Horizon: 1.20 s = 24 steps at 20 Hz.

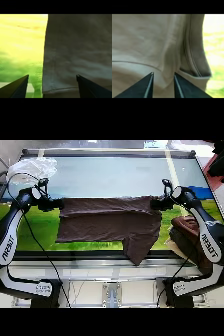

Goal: Fold the shirts.

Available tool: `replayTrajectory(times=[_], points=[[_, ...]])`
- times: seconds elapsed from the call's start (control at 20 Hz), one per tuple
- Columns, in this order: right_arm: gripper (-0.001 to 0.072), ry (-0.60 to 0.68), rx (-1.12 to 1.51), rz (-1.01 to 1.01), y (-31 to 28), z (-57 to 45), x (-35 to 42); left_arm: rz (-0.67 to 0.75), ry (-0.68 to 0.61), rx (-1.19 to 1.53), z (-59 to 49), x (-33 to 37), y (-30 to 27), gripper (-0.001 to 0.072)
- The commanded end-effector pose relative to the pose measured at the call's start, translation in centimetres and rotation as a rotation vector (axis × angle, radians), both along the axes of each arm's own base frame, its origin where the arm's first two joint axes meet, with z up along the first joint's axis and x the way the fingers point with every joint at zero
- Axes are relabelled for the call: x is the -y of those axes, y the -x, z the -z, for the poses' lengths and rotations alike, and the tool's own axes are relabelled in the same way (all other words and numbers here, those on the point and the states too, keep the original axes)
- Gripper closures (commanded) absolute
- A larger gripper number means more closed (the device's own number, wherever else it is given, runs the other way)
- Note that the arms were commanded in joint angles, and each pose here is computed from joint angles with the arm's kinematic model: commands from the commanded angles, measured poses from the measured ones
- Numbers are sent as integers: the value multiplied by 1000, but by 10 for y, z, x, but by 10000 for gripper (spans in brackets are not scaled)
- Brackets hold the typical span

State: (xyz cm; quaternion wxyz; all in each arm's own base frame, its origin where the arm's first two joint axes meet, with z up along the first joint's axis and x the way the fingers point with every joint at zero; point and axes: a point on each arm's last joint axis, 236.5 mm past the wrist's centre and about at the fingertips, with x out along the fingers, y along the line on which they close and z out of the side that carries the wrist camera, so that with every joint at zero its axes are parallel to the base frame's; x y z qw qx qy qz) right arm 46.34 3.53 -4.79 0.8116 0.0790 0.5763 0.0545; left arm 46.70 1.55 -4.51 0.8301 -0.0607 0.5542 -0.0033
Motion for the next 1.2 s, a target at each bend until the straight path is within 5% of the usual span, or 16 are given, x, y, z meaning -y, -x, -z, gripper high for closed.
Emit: replayTrajectory(times=[0.0, 0.4, 0.55, 0.7, 0.9, 1.15], points=[[385, 54, 60, -13, 12, -58, 14, -6, 3, 58, -44, 0, -10, 29], [356, 20, -76, 46, 151, -62, 10, 1, -81, 101, -71, -15, 85, 29], [264, -159, -159, 180, 216, -15, -23, -4, -75, 85, -62, -12, 119, 29], [260, -324, -250, 316, 261, 20, -54, -12, -38, 124, -74, -4, 120, 29], [260, -469, -210, 401, 260, 46, -85, -20, 22, 133, -76, 8, 118, 29], [261, -469, -163, 414, 252, 56, -93, -22, 42, 125, -76, 12, 120, 29]])
